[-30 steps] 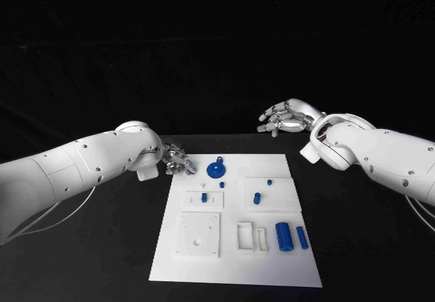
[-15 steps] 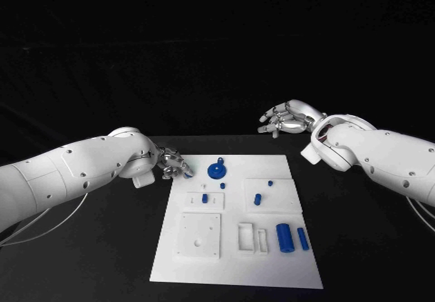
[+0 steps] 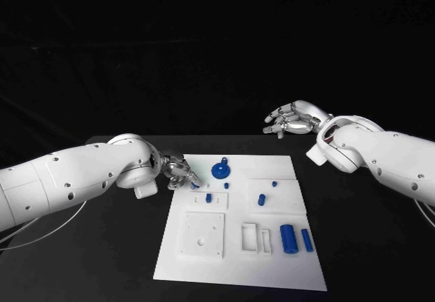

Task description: Assemble the parts on the task board

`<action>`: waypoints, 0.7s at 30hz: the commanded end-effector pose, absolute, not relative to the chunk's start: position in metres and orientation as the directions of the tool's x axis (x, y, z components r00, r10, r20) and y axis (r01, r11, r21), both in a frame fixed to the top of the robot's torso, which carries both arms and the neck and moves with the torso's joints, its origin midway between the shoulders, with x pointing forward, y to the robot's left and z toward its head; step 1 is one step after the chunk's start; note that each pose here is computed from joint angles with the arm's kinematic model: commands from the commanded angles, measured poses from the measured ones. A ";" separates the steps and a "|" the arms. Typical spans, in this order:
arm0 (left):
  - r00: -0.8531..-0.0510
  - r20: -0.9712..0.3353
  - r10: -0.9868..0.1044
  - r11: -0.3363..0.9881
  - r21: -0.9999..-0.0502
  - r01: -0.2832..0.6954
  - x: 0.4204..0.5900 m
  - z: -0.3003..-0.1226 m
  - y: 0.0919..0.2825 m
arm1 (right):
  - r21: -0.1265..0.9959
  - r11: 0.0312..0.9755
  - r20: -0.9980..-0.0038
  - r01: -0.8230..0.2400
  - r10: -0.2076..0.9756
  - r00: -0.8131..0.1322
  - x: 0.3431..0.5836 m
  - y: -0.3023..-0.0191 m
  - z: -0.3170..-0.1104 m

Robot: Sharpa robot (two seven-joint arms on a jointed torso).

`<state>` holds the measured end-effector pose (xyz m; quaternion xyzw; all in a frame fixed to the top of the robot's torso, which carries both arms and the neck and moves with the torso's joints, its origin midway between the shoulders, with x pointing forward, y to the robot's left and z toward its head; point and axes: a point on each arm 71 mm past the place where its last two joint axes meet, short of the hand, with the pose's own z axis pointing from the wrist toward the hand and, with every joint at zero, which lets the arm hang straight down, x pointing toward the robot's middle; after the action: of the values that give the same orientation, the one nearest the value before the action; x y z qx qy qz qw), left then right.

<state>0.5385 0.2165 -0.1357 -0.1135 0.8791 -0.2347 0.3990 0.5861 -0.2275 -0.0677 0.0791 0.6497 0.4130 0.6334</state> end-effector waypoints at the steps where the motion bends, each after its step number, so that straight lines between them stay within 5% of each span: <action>1: -0.656 -0.663 -0.361 0.874 -0.485 0.010 0.535 -0.135 0.211 | 0.636 0.646 -0.760 -0.423 0.620 -0.196 0.586 -0.227 -0.069; 21: -0.651 -0.734 -0.193 0.930 -0.347 0.116 0.522 -0.138 0.197 | 0.639 0.643 -0.758 -0.421 0.619 -0.206 0.585 -0.225 -0.072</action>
<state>0.5230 0.1976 -0.1379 -0.0431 0.8880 -0.2037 0.4100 0.5856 -0.2266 -0.0711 0.0797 0.6527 0.4132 0.6300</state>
